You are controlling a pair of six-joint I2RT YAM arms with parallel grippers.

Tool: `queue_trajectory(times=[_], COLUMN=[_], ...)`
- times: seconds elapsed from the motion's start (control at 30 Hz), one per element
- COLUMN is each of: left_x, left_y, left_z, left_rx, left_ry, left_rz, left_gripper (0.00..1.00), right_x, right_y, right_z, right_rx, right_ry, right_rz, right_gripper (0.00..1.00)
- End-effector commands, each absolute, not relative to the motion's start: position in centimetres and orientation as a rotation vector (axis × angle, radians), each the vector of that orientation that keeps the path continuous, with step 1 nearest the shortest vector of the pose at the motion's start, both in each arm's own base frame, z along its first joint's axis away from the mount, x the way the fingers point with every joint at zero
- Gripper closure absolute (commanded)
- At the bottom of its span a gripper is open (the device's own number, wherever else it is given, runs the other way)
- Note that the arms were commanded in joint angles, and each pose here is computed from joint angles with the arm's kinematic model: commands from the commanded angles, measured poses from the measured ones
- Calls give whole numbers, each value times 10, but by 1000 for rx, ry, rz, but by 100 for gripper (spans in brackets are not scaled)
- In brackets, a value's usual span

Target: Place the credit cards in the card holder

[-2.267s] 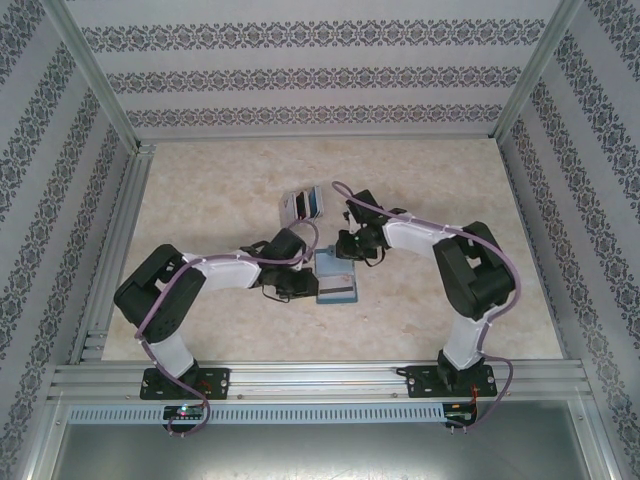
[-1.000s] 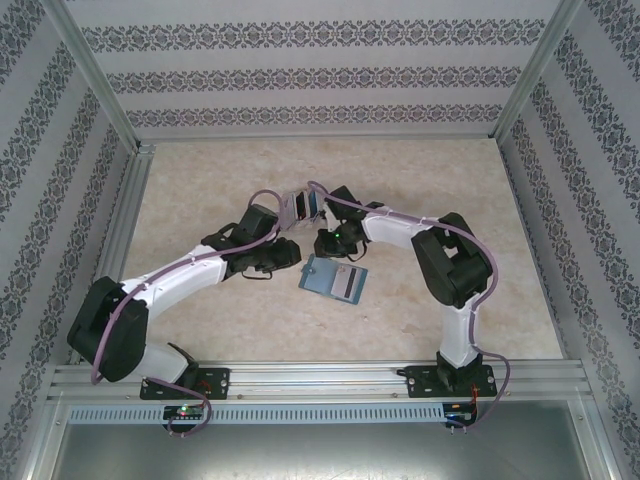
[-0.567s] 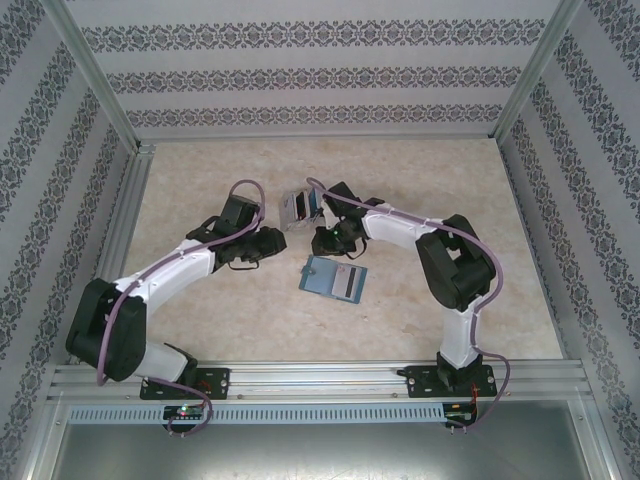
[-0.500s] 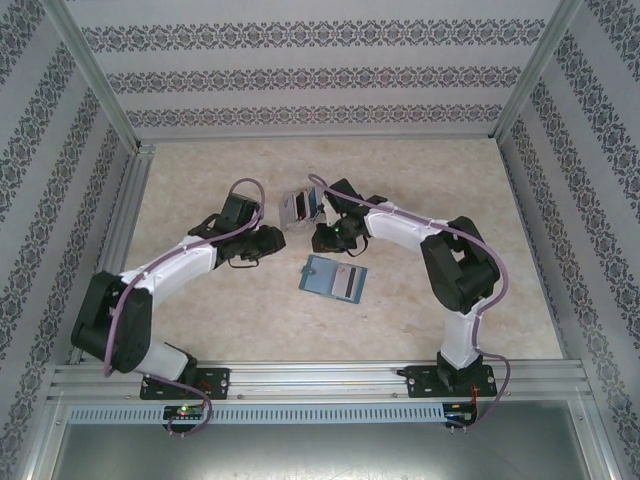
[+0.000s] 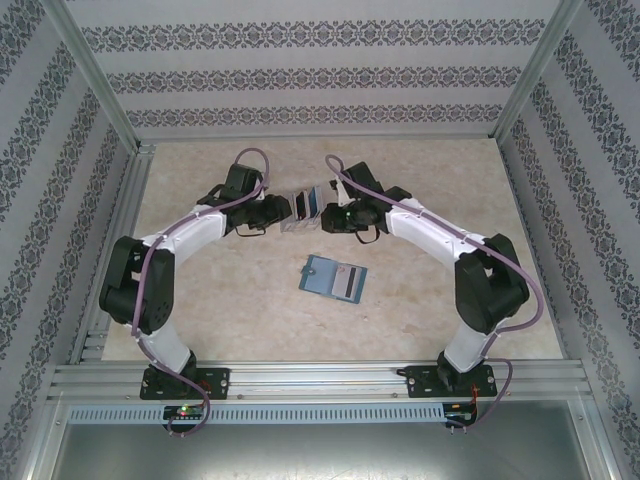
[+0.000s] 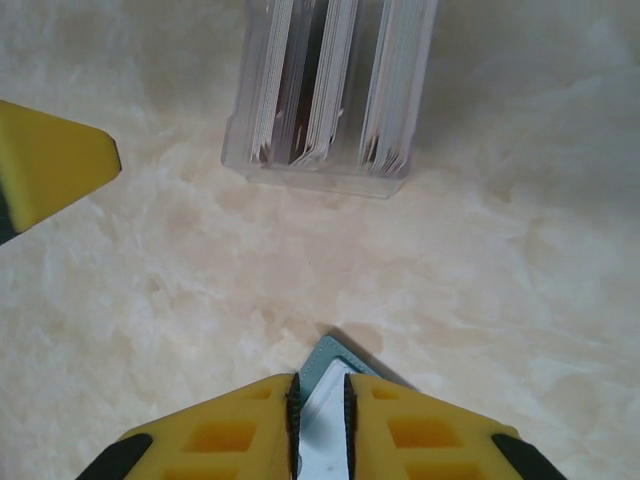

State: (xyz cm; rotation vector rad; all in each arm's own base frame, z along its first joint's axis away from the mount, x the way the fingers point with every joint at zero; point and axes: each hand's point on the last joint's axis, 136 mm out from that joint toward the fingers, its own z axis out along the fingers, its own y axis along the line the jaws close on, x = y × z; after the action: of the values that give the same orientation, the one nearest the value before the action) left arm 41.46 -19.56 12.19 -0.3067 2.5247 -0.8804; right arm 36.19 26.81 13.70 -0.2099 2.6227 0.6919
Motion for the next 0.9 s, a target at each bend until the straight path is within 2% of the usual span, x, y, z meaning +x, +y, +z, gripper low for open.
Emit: queue_trajectory(times=[0.0, 0.13, 0.53, 0.7, 0.87], left_x=[428, 440, 505, 536, 546], left_y=[-192, -184, -151, -137, -125], left_z=[122, 123, 180, 199, 186], left_rx=[-285, -307, -385, -414, -514], left_ry=[2514, 2534, 2412, 2384, 2367], left_rz=[-902, -925, -866, -805, -814], left_gripper=[61, 61, 60, 60, 60], right_x=[377, 392, 447, 466, 486], right_y=[256, 250, 220, 229, 244], right_z=[160, 181, 235, 225, 207], right_rx=[-180, -136, 64, 74, 95], right_ry=[2533, 2470, 2341, 2423, 2459], right_rz=[643, 647, 670, 733, 801], right_gripper=[77, 77, 73, 71, 65])
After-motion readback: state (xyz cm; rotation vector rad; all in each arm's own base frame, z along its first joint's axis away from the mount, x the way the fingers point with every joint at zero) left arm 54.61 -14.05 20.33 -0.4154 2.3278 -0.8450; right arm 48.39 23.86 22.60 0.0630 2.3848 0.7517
